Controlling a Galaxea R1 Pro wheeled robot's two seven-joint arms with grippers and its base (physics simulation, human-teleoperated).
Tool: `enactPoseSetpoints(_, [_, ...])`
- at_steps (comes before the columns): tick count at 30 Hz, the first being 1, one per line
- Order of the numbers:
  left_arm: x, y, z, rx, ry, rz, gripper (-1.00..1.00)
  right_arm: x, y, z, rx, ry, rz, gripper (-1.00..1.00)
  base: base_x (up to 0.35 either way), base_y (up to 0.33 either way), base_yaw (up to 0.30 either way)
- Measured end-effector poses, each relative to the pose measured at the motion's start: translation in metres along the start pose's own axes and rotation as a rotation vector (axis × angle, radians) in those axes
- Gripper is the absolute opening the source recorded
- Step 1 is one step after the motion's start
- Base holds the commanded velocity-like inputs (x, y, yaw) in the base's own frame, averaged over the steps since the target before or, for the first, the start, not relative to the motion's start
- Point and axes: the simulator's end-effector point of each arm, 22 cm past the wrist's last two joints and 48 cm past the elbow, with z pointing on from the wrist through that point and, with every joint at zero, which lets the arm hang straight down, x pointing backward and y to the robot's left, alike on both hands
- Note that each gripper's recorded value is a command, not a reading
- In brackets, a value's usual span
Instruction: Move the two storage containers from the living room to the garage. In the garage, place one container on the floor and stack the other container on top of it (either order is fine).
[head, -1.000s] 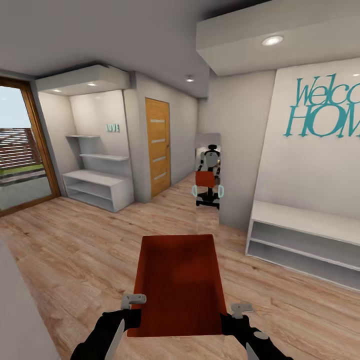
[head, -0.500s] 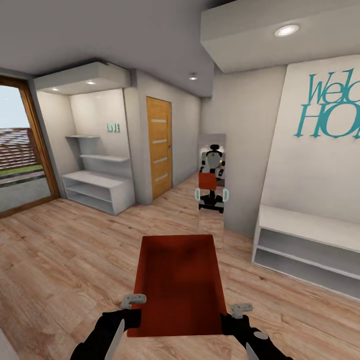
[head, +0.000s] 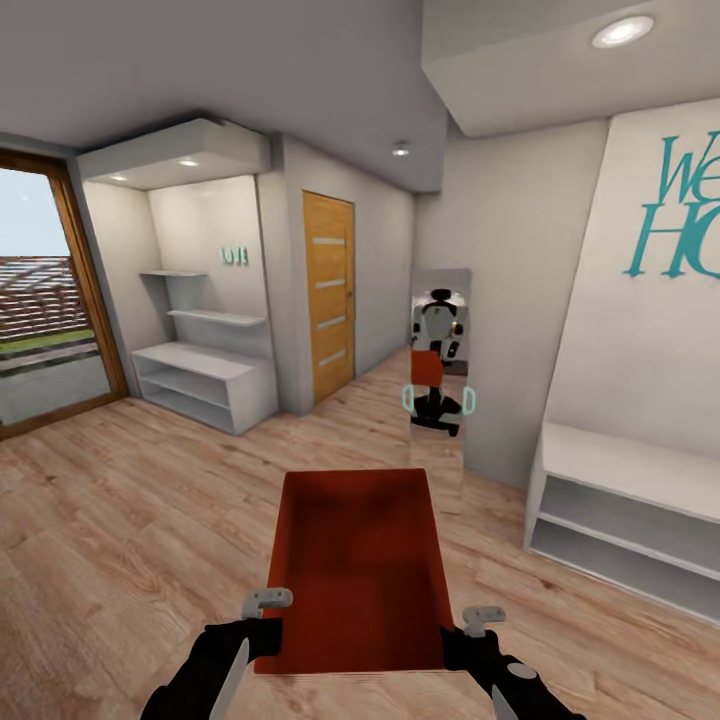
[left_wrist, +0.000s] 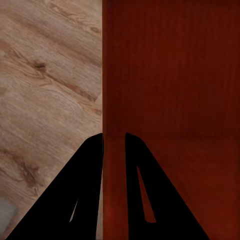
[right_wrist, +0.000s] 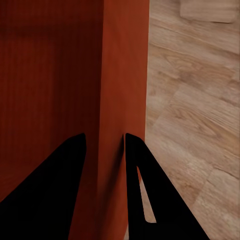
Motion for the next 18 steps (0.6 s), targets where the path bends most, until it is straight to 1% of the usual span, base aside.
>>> enactPoseSetpoints(10, [0.0000,-0.0001,0.0000,0.000,0.000,0.000,-1.00,0.0000,-0.0001,0.0000,0.000,0.000,0.000,-1.00,0.324,0.000,0.015])
enactPoseSetpoints(13, [0.0002,0.0001,0.0001,0.000,0.000,0.000,-1.00,0.0001,0.0000,0.0001,0.000,0.000,0.000,-1.00,0.324,0.000,0.166])
enactPoseSetpoints(18, [0.0002,0.0001,0.0000,0.000,0.000,-0.001,-1.00,0.0001,0.0000,0.0000,0.000,0.001,0.000,-1.00,0.324,0.000,0.230])
